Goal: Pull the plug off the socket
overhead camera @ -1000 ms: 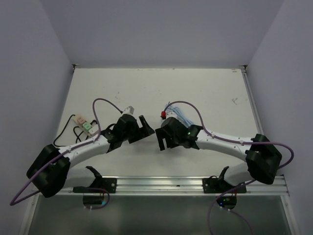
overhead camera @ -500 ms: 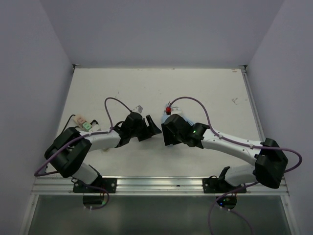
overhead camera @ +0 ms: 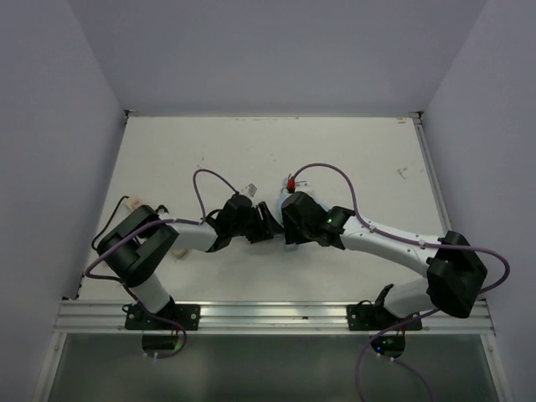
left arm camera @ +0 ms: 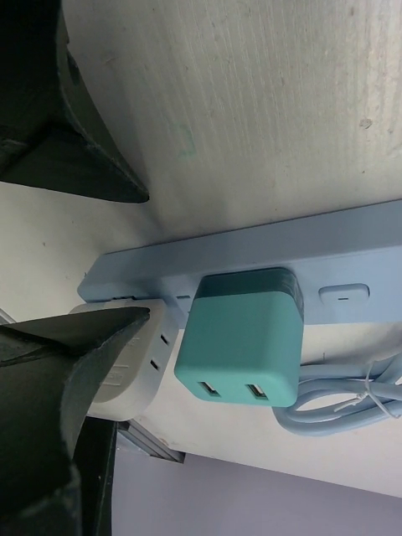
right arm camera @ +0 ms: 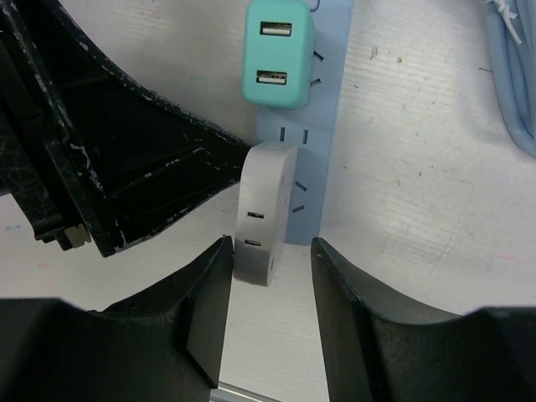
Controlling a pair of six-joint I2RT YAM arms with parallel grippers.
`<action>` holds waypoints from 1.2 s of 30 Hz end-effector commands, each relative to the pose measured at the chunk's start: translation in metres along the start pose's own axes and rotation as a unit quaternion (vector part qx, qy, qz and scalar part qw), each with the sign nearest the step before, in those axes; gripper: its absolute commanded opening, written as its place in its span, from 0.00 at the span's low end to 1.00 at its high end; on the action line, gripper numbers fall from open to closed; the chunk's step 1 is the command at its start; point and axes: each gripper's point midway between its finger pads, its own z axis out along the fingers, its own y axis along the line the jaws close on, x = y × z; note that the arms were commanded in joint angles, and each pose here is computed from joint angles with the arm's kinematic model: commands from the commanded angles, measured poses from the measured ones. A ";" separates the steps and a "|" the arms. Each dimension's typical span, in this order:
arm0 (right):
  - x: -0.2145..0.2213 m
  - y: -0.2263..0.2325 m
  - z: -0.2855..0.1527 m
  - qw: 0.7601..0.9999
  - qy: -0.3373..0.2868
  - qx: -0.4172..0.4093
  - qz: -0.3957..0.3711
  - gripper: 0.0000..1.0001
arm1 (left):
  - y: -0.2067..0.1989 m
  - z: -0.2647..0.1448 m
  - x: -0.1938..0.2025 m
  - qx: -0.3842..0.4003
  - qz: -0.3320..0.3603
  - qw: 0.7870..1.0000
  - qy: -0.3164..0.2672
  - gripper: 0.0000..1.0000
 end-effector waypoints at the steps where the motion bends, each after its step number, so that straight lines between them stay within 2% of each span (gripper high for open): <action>1: -0.025 0.011 -0.002 0.999 -0.030 -0.013 0.022 0.45 | -0.028 0.005 -0.012 0.046 0.008 0.999 -0.018 0.56; 9: -0.023 0.013 0.007 0.999 -0.021 -0.013 0.020 0.43 | -0.018 0.011 -0.010 0.030 0.002 0.999 -0.012 0.52; 13: -0.017 0.012 0.014 1.000 -0.007 -0.006 0.015 0.42 | -0.008 0.013 -0.005 0.018 0.000 1.000 -0.009 0.45; 16: -0.015 0.012 0.015 1.000 -0.004 -0.007 0.015 0.37 | -0.004 0.015 -0.002 0.013 -0.003 1.000 -0.005 0.41; 20: -0.017 0.008 0.014 1.000 -0.008 0.000 0.013 0.24 | 0.007 0.015 0.004 0.003 -0.012 1.000 0.002 0.31; 25: -0.020 0.013 0.012 1.000 -0.005 -0.005 0.012 0.10 | 0.023 0.018 0.015 -0.013 -0.030 0.999 0.014 0.13; 27: -0.023 0.015 0.010 1.000 -0.004 -0.004 0.011 0.00 | 0.033 0.018 0.022 -0.026 -0.042 0.999 0.021 0.07; 36: -0.042 0.005 -0.005 0.998 -0.006 0.055 0.026 0.00 | 0.070 0.011 0.041 -0.115 -0.067 0.991 0.027 0.02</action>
